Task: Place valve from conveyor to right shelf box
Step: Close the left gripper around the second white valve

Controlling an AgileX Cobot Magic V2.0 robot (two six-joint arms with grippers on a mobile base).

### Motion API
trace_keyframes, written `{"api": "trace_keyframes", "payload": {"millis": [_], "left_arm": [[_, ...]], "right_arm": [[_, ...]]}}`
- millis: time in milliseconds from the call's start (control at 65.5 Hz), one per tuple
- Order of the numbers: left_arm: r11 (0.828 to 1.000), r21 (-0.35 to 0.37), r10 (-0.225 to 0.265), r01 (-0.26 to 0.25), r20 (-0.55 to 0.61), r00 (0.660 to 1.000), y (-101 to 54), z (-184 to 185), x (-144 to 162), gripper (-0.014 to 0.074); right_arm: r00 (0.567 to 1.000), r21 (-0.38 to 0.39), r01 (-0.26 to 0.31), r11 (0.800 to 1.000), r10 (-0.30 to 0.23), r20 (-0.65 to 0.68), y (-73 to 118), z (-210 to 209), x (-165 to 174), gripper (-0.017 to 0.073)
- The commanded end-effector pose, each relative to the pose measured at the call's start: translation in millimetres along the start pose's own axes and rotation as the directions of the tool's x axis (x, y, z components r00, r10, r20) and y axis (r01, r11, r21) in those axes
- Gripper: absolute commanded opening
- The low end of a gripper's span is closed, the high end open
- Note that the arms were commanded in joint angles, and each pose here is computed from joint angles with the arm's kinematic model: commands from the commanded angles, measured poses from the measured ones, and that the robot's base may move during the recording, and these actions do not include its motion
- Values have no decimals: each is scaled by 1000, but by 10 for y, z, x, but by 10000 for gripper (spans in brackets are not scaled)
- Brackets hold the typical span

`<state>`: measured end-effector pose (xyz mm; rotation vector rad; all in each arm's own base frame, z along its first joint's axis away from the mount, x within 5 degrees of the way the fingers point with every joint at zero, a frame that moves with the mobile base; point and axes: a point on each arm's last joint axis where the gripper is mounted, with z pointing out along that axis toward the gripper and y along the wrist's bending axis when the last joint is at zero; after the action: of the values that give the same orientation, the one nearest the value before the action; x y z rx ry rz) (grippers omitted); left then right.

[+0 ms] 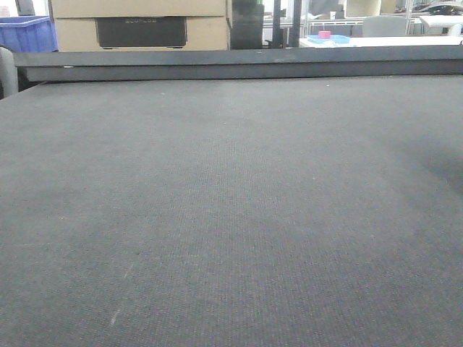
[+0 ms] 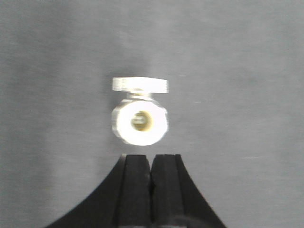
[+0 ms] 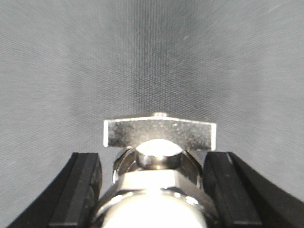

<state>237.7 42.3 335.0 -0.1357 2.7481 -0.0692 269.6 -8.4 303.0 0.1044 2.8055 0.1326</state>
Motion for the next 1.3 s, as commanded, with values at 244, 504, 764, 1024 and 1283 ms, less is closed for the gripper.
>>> {"api": "trace_keyframes", "payload": {"millis": [244, 504, 764, 1024, 1283], "left_arm": [[991, -15, 130, -131, -58, 990, -80, 321, -155, 349], [991, -15, 127, -130, -145, 981, -34, 703, -247, 479], [993, 1, 117, -120, -244, 963, -2, 1058, -268, 426], [995, -2, 99, -103, -258, 961, 6, 1151, -274, 421], [996, 20, 86, -84, -271, 959, -16, 1147, -260, 178]], "right_arm": [[997, 9, 5, 1000, -5, 76, 2, -227, 28, -164], [997, 7, 4, 1000, -5, 72, 4, -227, 32, -164], [997, 7, 4, 1000, -5, 72, 4, -227, 32, -164], [997, 7, 4, 1000, -5, 76, 4, -227, 28, -164], [996, 8, 4, 1000, -5, 93, 4, -229, 13, -164]]}}
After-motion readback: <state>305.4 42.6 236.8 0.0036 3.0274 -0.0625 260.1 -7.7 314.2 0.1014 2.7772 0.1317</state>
